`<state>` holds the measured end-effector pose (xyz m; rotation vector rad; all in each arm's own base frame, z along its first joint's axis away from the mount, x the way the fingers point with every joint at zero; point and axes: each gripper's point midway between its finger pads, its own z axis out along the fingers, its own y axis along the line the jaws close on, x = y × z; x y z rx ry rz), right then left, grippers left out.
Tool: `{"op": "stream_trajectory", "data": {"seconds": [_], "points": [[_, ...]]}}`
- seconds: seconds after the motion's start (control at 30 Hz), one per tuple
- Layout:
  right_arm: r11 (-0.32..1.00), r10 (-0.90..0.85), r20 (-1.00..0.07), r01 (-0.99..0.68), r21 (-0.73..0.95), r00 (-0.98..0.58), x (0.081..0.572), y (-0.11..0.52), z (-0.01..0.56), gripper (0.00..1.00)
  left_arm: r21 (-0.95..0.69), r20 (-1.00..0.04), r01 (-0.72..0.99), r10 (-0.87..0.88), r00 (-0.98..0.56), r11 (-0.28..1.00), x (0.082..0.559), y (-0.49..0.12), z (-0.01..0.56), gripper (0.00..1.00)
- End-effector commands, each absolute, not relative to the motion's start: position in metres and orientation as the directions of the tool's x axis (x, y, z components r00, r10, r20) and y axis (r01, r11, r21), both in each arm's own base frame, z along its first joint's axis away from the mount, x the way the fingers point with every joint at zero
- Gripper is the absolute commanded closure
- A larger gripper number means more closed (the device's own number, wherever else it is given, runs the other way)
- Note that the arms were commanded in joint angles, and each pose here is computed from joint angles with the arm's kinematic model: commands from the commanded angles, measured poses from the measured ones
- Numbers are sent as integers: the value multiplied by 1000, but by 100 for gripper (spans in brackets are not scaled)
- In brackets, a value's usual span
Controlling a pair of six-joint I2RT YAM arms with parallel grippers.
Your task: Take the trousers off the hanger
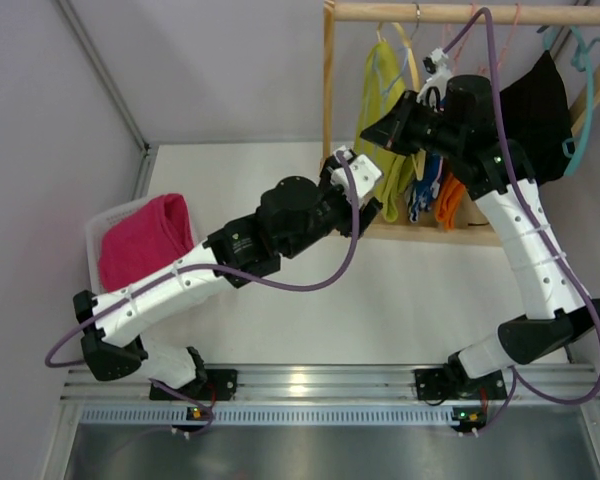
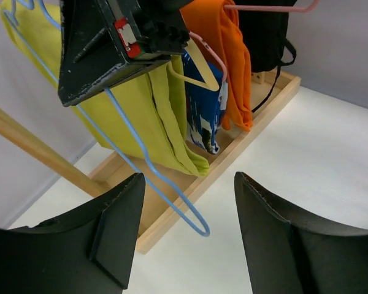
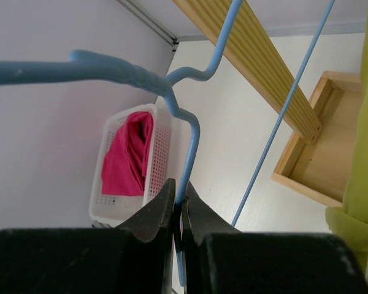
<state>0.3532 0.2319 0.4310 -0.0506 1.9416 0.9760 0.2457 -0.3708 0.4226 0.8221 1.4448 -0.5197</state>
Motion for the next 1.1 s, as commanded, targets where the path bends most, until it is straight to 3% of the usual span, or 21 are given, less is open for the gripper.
{"op": "stream_trajectory", "data": {"seconds": [0.0,0.3,0.4,0.43,0.53,0.57,0.7,0.8,0.87,1.07], "points": [[640,375,-772,-458,616,-514,338,235,460,100,197,-980,655,171,103,730,257,-364,436,34],[621,332,-791,-512,594,-515,313,254,460,100,218,-975,517,208,78,828,286,-362,426,48],[621,326,-791,-513,592,-518,308,255,457,100,226,-972,505,225,65,833,289,-360,417,60],[623,325,-790,-511,593,-520,308,255,456,100,222,-973,500,222,61,837,289,-358,417,70],[629,324,-791,-506,590,-519,309,253,454,100,208,-976,492,215,43,845,291,-356,411,88],[629,323,-793,-509,587,-516,309,253,455,100,192,-979,489,203,32,851,292,-355,410,100],[630,320,-805,-523,575,-500,309,252,458,98,145,-987,479,158,13,866,291,-347,413,100],[629,320,-817,-537,562,-480,305,248,463,59,107,-993,473,118,6,875,291,-339,420,100],[634,320,-817,-532,561,-480,305,247,459,45,52,-998,483,68,-16,874,291,-336,424,100],[633,337,-830,-546,549,-444,300,239,471,25,-68,-998,524,-49,-50,849,292,-328,441,100]]}}
